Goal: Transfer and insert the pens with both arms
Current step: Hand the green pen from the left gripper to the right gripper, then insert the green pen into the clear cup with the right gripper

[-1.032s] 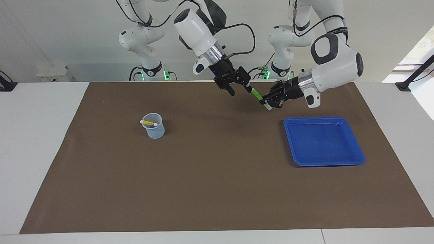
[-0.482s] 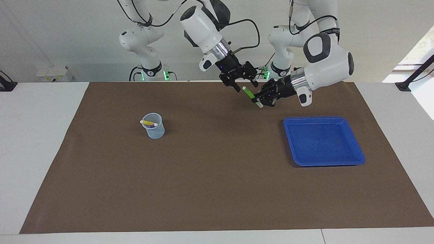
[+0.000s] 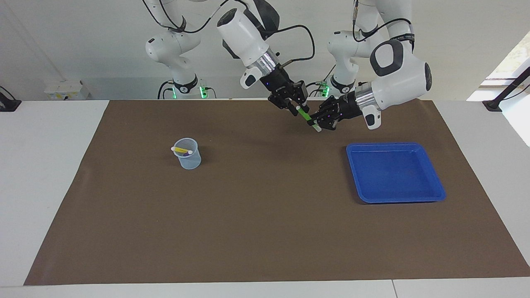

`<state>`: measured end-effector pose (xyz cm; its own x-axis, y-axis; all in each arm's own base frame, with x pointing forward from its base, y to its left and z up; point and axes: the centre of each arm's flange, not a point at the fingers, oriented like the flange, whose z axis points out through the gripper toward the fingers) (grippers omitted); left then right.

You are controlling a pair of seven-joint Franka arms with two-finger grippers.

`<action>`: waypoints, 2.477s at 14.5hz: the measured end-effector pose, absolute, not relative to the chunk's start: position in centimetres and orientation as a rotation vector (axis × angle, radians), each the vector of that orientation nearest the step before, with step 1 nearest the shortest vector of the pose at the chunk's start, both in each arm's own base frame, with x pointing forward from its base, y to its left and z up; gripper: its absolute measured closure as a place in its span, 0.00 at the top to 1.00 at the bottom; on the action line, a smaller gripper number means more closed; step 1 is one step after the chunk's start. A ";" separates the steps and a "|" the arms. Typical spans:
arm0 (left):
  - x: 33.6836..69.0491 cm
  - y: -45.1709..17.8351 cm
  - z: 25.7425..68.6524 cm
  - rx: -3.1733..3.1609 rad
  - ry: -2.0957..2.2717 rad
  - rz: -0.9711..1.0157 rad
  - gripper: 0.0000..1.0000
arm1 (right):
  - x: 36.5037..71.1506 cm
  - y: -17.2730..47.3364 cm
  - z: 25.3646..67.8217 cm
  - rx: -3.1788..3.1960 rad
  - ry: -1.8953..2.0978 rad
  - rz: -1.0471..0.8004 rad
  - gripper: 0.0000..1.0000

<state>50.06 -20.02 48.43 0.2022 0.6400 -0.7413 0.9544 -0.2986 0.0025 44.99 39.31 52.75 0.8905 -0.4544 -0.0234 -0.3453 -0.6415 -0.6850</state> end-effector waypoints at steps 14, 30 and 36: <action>49.6 -21.8 48.9 2.019 1.485 -0.856 0.92 | 49.7 31.0 52.6 -2.542 0.301 -0.153 0.17; 50.6 -21.8 50.1 2.044 1.480 -0.718 1.00 | 50.6 8.0 50.4 -3.093 -0.519 0.147 0.17; 52.3 -18.7 51.0 2.156 1.484 -0.553 1.00 | 49.5 8.1 47.9 -3.096 -0.527 0.109 0.17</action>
